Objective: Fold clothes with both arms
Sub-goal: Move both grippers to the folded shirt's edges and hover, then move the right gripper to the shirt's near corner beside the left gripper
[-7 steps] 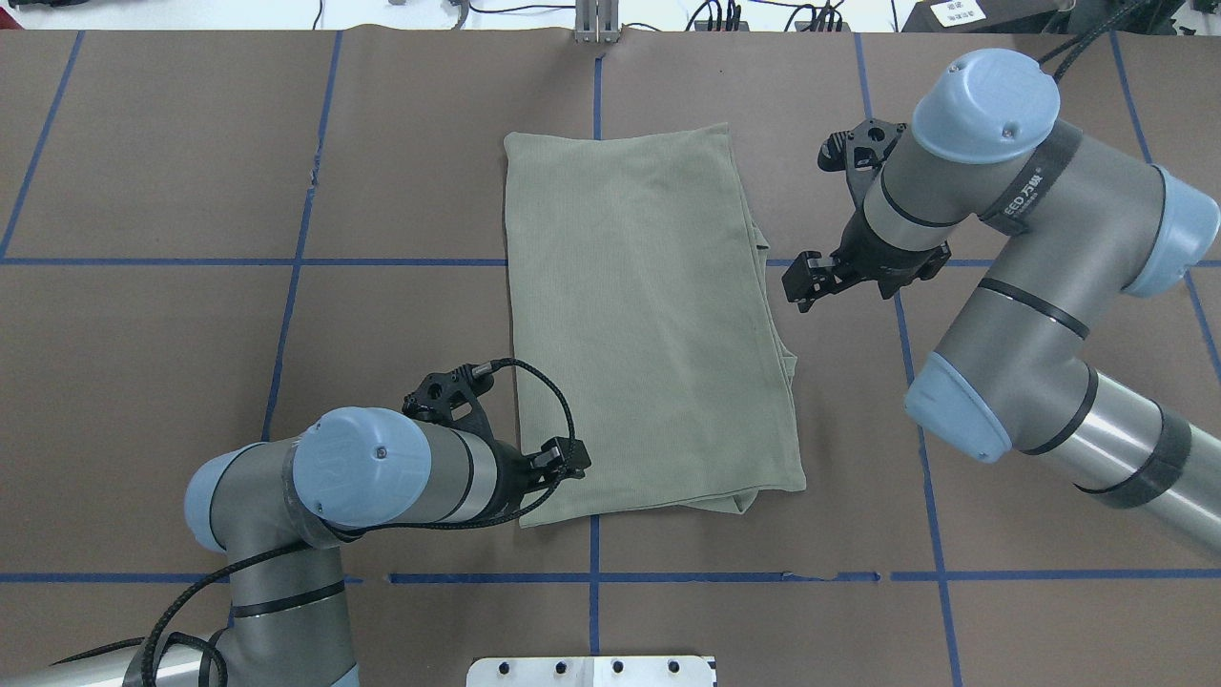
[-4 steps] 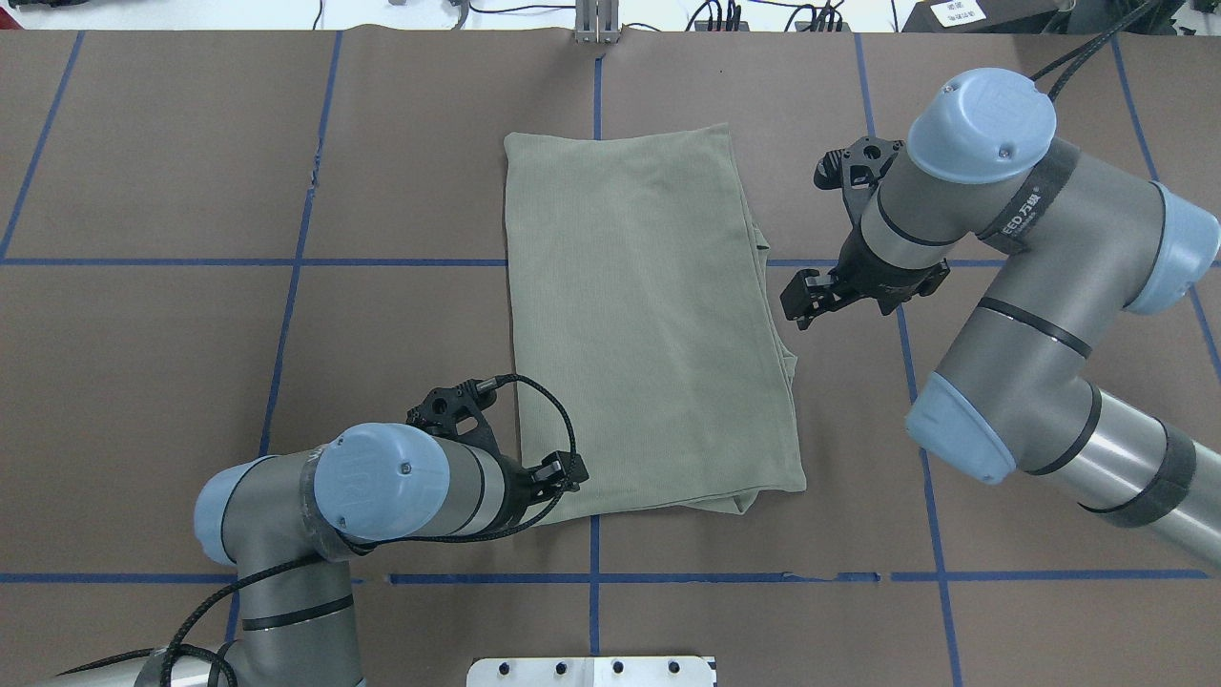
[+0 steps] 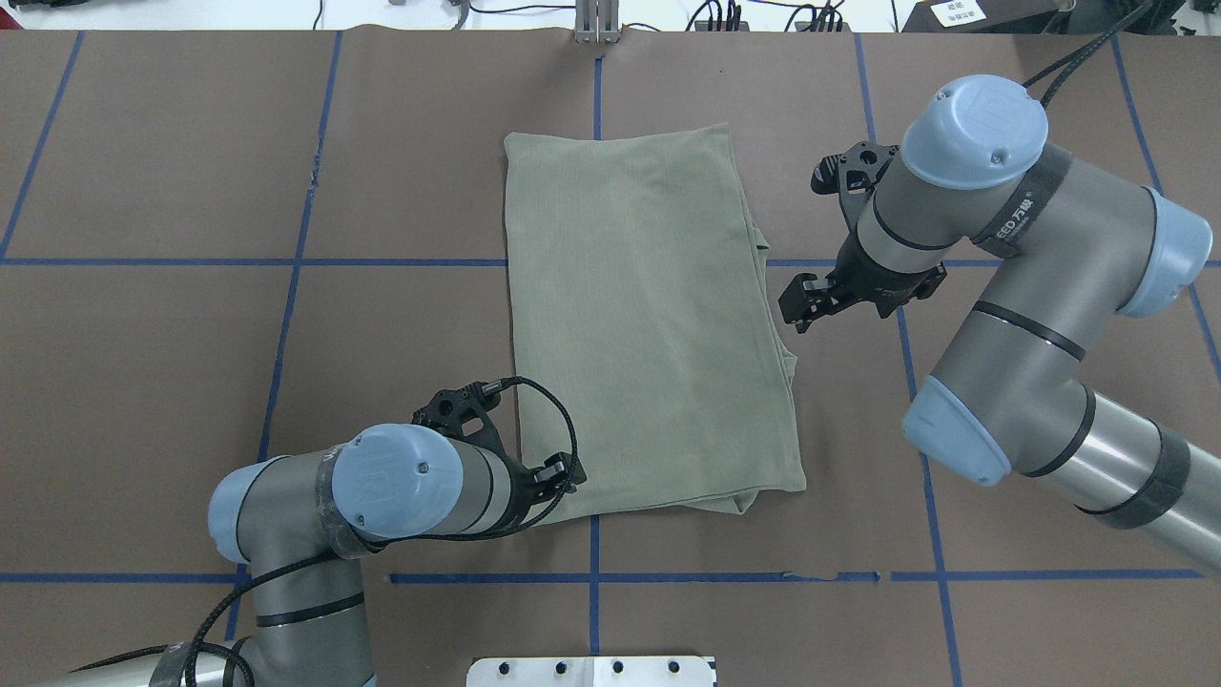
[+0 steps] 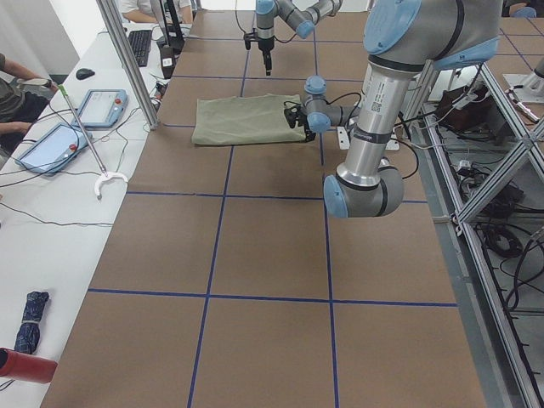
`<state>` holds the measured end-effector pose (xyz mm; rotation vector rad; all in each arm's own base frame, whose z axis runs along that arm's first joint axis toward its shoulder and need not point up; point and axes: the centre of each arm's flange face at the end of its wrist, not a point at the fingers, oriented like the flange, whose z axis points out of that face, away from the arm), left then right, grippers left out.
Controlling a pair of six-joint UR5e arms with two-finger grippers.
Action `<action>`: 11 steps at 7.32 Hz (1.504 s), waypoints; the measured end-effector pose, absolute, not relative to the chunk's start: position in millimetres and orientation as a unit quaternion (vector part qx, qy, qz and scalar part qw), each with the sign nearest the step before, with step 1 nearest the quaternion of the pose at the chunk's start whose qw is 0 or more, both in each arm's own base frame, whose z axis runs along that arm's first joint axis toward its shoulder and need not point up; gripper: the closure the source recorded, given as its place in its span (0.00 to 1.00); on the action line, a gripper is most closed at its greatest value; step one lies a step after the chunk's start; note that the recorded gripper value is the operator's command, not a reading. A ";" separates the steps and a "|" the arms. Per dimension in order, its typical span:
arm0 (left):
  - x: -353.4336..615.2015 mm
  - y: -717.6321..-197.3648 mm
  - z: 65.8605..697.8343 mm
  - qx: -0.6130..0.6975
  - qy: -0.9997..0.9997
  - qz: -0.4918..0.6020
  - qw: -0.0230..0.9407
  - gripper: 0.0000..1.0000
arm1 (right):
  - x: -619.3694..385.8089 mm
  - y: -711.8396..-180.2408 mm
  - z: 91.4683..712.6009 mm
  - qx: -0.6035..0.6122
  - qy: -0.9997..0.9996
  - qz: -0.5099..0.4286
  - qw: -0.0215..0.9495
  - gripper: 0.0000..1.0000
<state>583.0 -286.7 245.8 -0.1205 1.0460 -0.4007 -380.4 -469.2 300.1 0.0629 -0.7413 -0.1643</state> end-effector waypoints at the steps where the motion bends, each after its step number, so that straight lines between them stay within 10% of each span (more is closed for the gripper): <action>1: 584.4 -287.2 246.2 -0.057 0.495 -0.190 0.846 0.20 | -380.6 -469.4 300.1 0.031 -0.362 -0.080 0.928 0.00; 6: 598.8 -293.7 240.6 -0.049 0.493 -0.196 0.846 0.59 | -380.4 -469.6 301.2 0.029 -0.361 -0.080 0.929 0.00; 8: 596.9 -293.9 238.6 -0.049 0.495 -0.196 0.845 1.00 | -380.5 -469.5 301.5 0.029 -0.361 -0.080 0.929 0.00; 11: 592.4 -292.6 238.1 -0.045 0.497 -0.196 0.844 1.00 | -382.6 -467.0 302.1 0.027 -0.361 -0.078 0.929 0.00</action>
